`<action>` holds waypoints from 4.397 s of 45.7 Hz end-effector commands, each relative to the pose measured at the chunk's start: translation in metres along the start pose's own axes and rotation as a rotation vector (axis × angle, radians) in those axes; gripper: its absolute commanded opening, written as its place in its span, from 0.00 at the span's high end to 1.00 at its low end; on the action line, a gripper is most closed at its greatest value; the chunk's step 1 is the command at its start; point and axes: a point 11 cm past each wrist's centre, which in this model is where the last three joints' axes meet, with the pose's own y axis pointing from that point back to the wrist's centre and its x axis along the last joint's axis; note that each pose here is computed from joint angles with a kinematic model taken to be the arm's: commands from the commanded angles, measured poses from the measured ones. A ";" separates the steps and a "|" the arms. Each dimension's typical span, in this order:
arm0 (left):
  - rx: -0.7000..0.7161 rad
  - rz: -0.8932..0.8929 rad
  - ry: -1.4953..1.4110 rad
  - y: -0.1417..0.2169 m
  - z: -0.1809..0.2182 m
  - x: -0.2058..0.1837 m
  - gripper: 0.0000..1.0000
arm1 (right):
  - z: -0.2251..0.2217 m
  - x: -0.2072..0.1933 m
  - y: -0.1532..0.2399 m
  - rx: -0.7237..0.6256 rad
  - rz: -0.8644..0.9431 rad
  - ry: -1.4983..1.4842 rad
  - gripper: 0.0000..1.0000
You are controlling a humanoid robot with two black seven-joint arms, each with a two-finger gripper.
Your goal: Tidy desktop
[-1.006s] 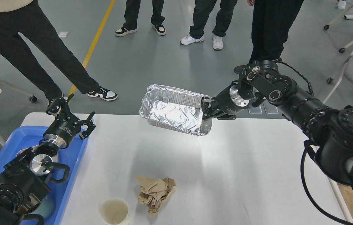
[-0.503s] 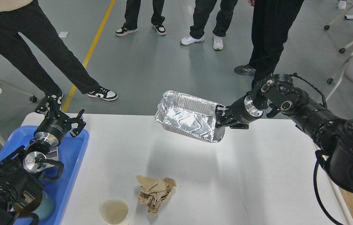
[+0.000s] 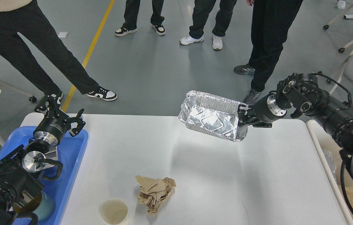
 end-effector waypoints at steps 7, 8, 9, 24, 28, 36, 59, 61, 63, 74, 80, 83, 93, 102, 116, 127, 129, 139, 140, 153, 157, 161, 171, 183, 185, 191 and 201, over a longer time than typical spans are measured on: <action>0.027 0.005 -0.020 0.000 -0.004 0.000 0.04 | -0.004 -0.002 -0.002 0.011 -0.006 0.006 1.00; 0.038 0.004 -0.032 -0.001 -0.005 -0.001 0.04 | -0.004 -0.003 -0.002 0.011 -0.007 0.007 1.00; 0.058 0.002 -0.055 -0.002 -0.007 -0.002 0.04 | -0.004 -0.003 -0.003 0.011 -0.010 0.008 1.00; 0.107 -0.016 -0.160 -0.013 -0.006 -0.015 0.04 | -0.004 -0.004 -0.004 0.005 -0.011 0.015 1.00; 0.106 -0.018 -0.163 -0.014 -0.005 -0.017 0.04 | -0.005 -0.004 -0.004 0.006 -0.014 0.016 1.00; 0.101 -0.022 -0.163 -0.015 -0.004 -0.018 0.04 | -0.005 -0.005 -0.004 0.006 -0.015 0.017 1.00; 0.263 -0.188 -0.498 0.010 0.055 -0.018 0.04 | -0.009 -0.008 -0.007 0.013 -0.025 0.025 1.00; 0.315 -0.198 -0.561 0.027 0.058 -0.019 0.04 | -0.010 -0.008 -0.007 0.013 -0.027 0.026 1.00; 0.347 -0.213 -0.612 0.045 0.065 -0.027 0.04 | -0.012 -0.010 -0.009 0.015 -0.030 0.029 1.00; 0.529 -0.323 -0.815 0.144 0.063 -0.083 0.07 | -0.017 -0.013 -0.013 0.020 -0.040 0.037 1.00; 0.592 -0.334 -0.876 0.177 0.078 -0.094 0.08 | -0.017 -0.013 -0.013 0.020 -0.040 0.037 1.00; 0.613 -0.318 -0.899 0.185 0.094 -0.087 0.08 | -0.017 -0.013 -0.013 0.020 -0.040 0.037 1.00; 0.660 -0.388 -0.985 0.197 0.132 -0.099 0.08 | -0.017 -0.013 -0.013 0.020 -0.040 0.037 1.00; 0.677 -0.412 -1.035 0.200 0.150 -0.109 0.08 | -0.018 -0.012 -0.012 0.021 -0.037 0.039 1.00; 0.688 -0.418 -1.059 0.206 0.161 -0.110 0.08 | -0.017 -0.013 -0.013 0.020 -0.040 0.037 1.00; 0.714 -0.445 -1.090 0.206 0.160 -0.113 0.08 | -0.017 -0.014 -0.013 0.020 -0.041 0.038 1.00; 0.736 -0.458 -1.091 0.206 0.155 -0.112 0.08 | -0.017 -0.014 -0.013 0.020 -0.041 0.038 1.00; 1.029 -0.706 -1.196 0.204 0.087 -0.113 0.07 | -0.020 -0.013 -0.012 0.022 -0.040 0.044 1.00; 1.063 -0.727 -1.213 0.206 0.081 -0.112 0.07 | -0.021 -0.012 -0.012 0.024 -0.039 0.044 1.00; 1.324 -0.829 -1.480 0.196 0.026 -0.102 0.07 | -0.025 -0.010 -0.010 0.028 -0.032 0.051 1.00; 1.346 -0.823 -1.524 0.196 0.012 -0.096 0.07 | -0.027 -0.009 -0.009 0.031 -0.030 0.051 1.00; 1.329 -0.837 -1.552 0.191 0.000 -0.099 0.07 | -0.029 -0.008 -0.007 0.035 -0.026 0.055 1.00; 1.362 -0.867 -1.590 0.190 -0.022 -0.097 0.08 | -0.034 -0.013 -0.010 0.043 -0.043 0.069 1.00; 1.348 -0.907 -1.636 0.170 -0.054 -0.106 0.09 | -0.036 -0.016 -0.012 0.049 -0.054 0.075 1.00; 1.351 -0.911 -1.641 0.169 -0.058 -0.106 0.10 | -0.036 -0.015 -0.011 0.049 -0.051 0.075 1.00; 1.369 -0.954 -1.672 0.169 -0.075 -0.107 0.11 | -0.034 -0.016 -0.011 0.047 -0.053 0.072 1.00; 1.371 -0.978 -1.687 0.164 -0.091 -0.112 0.16 | -0.033 -0.016 -0.011 0.047 -0.052 0.069 1.00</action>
